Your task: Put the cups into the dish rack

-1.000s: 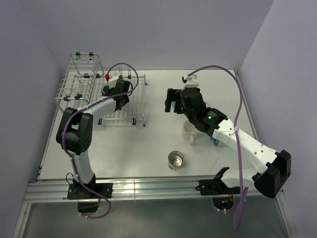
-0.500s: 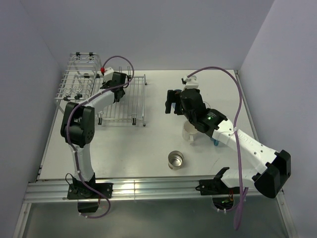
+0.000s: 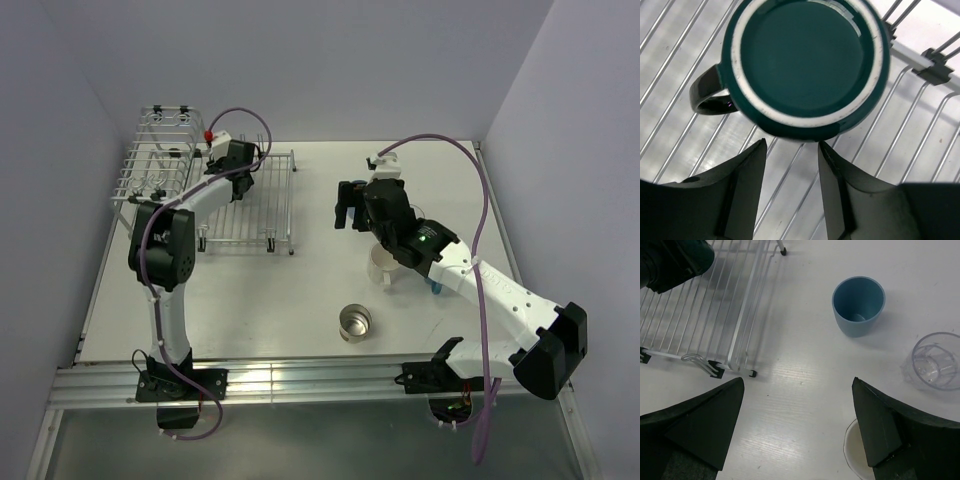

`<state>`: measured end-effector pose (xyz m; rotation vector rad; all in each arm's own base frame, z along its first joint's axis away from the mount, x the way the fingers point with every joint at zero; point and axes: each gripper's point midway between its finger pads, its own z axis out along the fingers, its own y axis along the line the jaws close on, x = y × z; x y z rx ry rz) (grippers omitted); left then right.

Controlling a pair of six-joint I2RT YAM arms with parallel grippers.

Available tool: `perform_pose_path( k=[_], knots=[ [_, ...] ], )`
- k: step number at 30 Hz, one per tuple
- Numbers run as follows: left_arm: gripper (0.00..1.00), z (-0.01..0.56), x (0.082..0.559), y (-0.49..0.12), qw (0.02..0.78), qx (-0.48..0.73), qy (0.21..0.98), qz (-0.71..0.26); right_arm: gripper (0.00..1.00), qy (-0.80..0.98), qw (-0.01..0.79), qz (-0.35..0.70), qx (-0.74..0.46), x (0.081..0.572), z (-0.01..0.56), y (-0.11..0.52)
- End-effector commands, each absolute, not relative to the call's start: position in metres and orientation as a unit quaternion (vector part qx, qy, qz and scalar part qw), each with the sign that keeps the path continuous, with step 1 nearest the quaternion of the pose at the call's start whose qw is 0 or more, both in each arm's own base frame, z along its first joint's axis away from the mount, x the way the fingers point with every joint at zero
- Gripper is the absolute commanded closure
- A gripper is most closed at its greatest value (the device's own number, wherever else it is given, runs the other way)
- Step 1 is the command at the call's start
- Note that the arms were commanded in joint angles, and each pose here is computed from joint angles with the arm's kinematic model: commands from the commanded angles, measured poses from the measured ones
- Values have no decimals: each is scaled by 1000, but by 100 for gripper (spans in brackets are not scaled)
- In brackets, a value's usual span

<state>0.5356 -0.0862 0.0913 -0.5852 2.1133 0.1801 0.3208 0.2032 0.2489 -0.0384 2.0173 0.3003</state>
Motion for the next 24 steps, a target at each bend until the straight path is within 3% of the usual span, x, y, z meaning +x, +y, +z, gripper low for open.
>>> perform_pose_path(
  k=[1, 14, 24],
  knots=[
    [48, 131, 536, -80, 491, -246, 833, 65, 4, 827, 551, 109, -1, 327, 264, 192],
    [39, 216, 515, -114, 541, -226, 810, 2, 8, 852, 523, 21, -3, 380, 240, 170],
    [38, 301, 449, -148, 565, -191, 790, -139, 35, 874, 484, -16, -39, 442, 202, 189]
  ],
)
